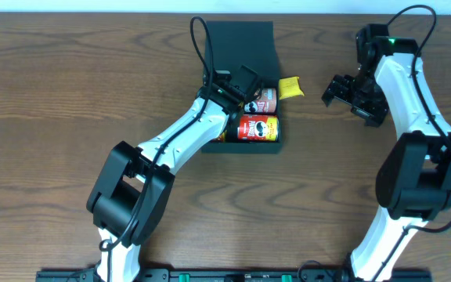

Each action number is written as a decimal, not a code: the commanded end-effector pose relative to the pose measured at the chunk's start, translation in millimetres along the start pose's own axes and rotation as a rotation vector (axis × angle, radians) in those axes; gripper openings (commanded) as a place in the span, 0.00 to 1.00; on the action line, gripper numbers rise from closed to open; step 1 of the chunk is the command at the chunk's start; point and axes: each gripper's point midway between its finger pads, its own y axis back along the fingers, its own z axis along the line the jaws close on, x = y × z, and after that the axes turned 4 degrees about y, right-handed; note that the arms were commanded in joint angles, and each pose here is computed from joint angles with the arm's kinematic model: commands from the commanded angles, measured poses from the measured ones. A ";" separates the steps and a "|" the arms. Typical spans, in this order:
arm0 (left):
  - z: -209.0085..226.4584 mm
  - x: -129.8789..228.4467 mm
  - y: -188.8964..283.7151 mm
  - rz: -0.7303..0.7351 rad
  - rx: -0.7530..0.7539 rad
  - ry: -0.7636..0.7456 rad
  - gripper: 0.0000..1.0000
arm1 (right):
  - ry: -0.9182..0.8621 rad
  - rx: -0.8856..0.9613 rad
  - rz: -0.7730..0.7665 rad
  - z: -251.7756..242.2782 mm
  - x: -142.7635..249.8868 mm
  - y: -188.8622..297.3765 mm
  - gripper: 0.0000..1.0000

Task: Pack container

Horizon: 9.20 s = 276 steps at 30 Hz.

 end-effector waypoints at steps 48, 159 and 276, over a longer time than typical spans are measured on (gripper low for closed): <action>73.6 -122.5 111.4 -0.027 0.167 0.068 0.95 | 0.146 -0.176 -0.218 78.0 -32.0 13.9 0.89; 144.7 -77.6 10.4 0.238 -0.002 0.196 0.95 | -0.503 -0.334 -0.095 148.5 -46.5 -84.7 0.56; 140.2 -74.2 11.6 0.257 0.032 0.150 0.96 | 0.530 0.061 -0.262 204.7 67.4 58.4 0.54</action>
